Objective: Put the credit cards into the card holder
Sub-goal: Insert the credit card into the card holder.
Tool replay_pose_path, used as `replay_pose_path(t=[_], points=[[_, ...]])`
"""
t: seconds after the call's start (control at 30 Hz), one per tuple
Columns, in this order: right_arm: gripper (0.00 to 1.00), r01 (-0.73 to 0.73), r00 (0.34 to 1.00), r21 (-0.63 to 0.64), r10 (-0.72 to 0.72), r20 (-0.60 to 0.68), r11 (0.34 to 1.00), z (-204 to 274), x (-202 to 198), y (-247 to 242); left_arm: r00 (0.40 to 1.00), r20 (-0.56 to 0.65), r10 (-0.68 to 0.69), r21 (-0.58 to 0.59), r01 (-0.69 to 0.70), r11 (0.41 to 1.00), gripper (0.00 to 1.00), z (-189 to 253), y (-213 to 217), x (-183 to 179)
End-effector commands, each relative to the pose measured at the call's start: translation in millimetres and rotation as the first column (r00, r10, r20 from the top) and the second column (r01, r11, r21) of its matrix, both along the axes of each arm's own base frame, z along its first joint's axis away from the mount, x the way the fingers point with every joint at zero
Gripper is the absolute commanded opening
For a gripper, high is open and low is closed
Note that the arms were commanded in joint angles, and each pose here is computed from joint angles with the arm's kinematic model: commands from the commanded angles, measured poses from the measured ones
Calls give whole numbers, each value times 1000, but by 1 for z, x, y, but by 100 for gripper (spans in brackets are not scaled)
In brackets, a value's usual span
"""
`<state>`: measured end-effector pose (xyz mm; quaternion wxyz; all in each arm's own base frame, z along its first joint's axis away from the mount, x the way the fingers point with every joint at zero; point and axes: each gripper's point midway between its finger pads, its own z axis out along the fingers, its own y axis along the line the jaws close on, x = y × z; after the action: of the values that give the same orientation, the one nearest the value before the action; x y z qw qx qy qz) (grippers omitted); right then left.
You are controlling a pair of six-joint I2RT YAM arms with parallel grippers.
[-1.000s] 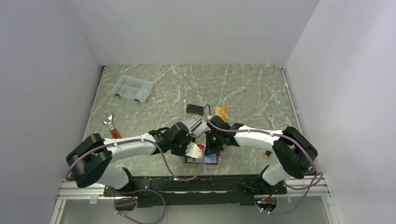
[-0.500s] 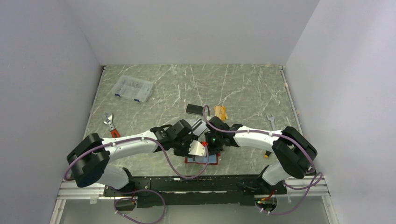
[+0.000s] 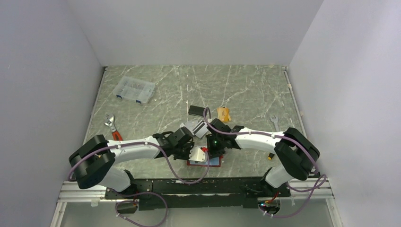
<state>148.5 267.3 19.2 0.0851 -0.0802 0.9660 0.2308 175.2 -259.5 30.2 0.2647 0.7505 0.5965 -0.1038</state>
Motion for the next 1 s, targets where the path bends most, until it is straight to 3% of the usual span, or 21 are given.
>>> replay_pose_path(t=[0.0, 0.97], points=[[0, 7, 1000, 2, -7, 6, 1000, 4, 6, 7, 997, 75, -3, -52, 7, 999, 13, 2, -2, 5], [0, -25, 1000, 100, 24, 18, 995, 23, 15, 34, 978, 191, -85, 16, 83, 996, 11, -9, -8, -1]])
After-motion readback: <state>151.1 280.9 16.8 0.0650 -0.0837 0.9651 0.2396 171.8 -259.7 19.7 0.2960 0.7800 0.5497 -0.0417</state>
